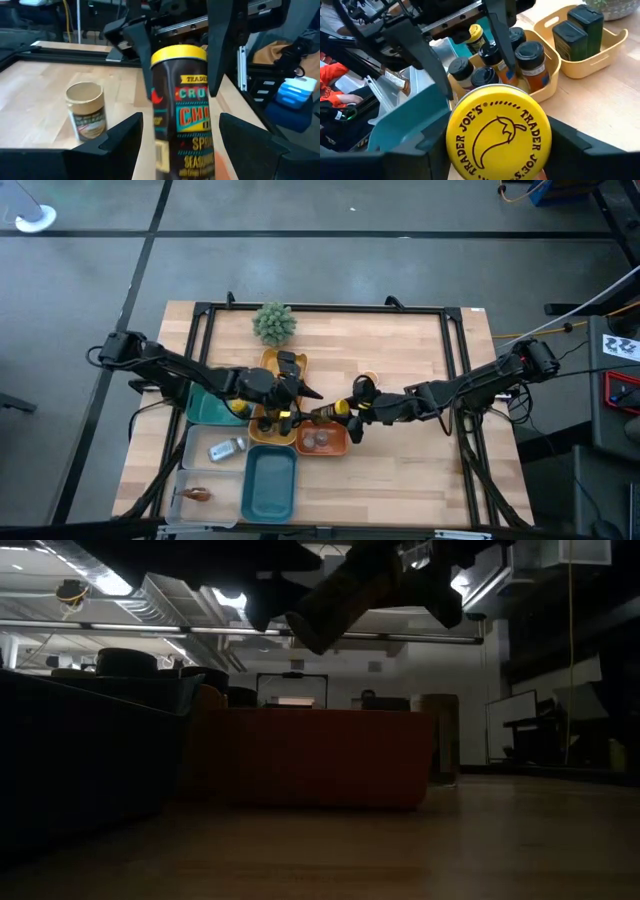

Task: Sort spices by type
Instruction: Put the yellow seasoning bottle into the green bin

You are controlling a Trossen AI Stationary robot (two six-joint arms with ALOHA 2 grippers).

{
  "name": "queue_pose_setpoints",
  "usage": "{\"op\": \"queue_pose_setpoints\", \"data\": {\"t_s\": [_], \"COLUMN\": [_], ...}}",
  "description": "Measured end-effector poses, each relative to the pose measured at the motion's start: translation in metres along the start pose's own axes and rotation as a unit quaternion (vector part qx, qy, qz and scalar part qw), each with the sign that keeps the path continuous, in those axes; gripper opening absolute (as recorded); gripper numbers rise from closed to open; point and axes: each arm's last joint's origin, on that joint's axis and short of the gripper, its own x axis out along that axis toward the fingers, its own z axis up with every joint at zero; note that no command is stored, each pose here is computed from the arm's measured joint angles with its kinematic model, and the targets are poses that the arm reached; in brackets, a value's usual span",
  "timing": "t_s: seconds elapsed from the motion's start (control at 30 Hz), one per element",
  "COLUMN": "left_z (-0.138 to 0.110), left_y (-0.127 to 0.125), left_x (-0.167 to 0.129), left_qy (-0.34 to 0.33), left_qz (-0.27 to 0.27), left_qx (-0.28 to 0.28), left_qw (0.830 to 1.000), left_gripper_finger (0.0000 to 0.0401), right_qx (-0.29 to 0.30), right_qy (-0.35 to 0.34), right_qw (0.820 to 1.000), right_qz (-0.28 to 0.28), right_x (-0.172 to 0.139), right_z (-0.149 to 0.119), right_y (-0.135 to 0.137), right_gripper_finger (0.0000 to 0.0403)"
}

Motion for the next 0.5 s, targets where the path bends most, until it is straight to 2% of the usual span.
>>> {"op": "queue_pose_setpoints", "data": {"t_s": [0.27,0.5], "left_z": [0.0,-0.005], "left_y": [-0.001,-0.001], "left_x": [0.019,0.038], "left_qy": [0.014,0.03], "left_qz": [-0.006,-0.005], "left_qx": [0.009,0.009], "left_qw": [1.0,0.999], "left_gripper_finger": [0.0251,0.0251], "right_qx": [-0.007,-0.018], "right_qy": [-0.012,-0.016], "right_qw": [1.0,1.0], "right_qz": [0.008,0.011], "right_x": [0.0,0.0], "right_z": [0.002,0.003], "right_y": [0.002,0.003], "right_gripper_finger": [0.0251,0.023]}}
